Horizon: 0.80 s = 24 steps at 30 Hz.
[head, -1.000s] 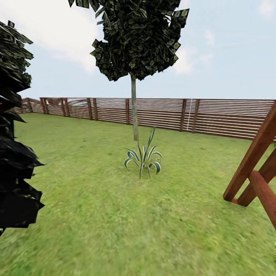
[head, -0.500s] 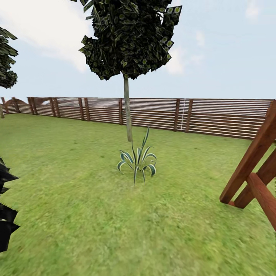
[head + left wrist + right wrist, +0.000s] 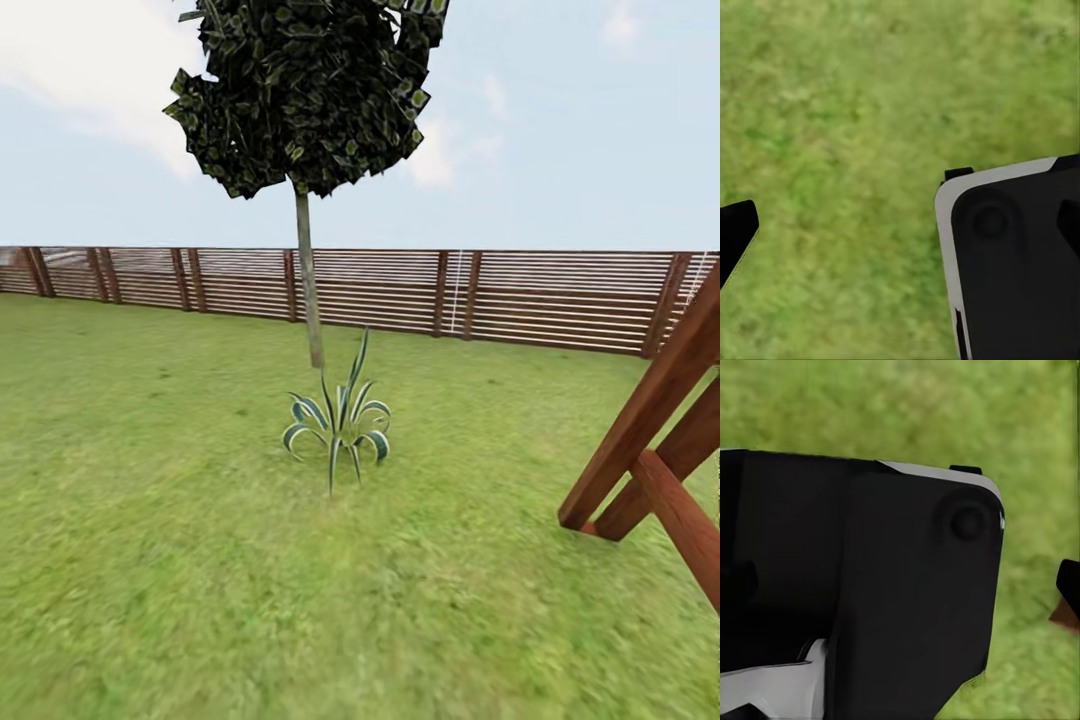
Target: Take the three Easter eggs out of the wicker basket on the lawn in the garden, then place them on the lawn next to a single tree (choose any tree) so that all three eggs are next to the same tree and none are left in the basket.
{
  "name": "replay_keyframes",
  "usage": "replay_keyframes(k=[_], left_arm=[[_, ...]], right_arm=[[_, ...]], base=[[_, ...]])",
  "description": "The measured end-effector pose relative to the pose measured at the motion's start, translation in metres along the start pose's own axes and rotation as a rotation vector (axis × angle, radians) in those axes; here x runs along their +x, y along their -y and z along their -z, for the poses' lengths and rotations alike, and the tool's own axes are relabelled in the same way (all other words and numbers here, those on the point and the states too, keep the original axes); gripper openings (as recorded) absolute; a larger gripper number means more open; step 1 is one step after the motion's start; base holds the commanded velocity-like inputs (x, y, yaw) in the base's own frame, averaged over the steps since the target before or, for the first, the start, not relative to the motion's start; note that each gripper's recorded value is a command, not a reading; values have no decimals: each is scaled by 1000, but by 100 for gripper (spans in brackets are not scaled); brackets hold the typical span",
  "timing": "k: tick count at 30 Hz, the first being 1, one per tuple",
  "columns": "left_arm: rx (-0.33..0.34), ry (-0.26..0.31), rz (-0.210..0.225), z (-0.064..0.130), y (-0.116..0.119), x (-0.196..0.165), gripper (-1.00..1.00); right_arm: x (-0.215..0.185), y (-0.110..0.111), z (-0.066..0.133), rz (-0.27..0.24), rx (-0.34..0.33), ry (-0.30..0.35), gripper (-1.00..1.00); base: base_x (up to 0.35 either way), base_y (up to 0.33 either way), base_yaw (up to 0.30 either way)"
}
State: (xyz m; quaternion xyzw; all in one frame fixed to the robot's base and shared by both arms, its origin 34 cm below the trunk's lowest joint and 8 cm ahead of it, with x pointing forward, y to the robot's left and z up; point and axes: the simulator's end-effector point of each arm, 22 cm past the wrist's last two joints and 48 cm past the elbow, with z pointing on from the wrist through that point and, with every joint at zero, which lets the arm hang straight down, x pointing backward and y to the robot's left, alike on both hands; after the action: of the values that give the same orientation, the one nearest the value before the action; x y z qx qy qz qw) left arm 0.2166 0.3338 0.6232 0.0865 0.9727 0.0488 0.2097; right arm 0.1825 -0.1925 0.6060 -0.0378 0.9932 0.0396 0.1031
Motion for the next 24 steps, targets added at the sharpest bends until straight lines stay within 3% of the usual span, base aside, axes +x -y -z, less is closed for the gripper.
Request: replay_keyframes(k=[24], left_arm=[[5,-29,-2,2,2,11,100]], right_arm=[[10,-1,0,-1,-2,-26,100]], base=[[337,0,-9]])
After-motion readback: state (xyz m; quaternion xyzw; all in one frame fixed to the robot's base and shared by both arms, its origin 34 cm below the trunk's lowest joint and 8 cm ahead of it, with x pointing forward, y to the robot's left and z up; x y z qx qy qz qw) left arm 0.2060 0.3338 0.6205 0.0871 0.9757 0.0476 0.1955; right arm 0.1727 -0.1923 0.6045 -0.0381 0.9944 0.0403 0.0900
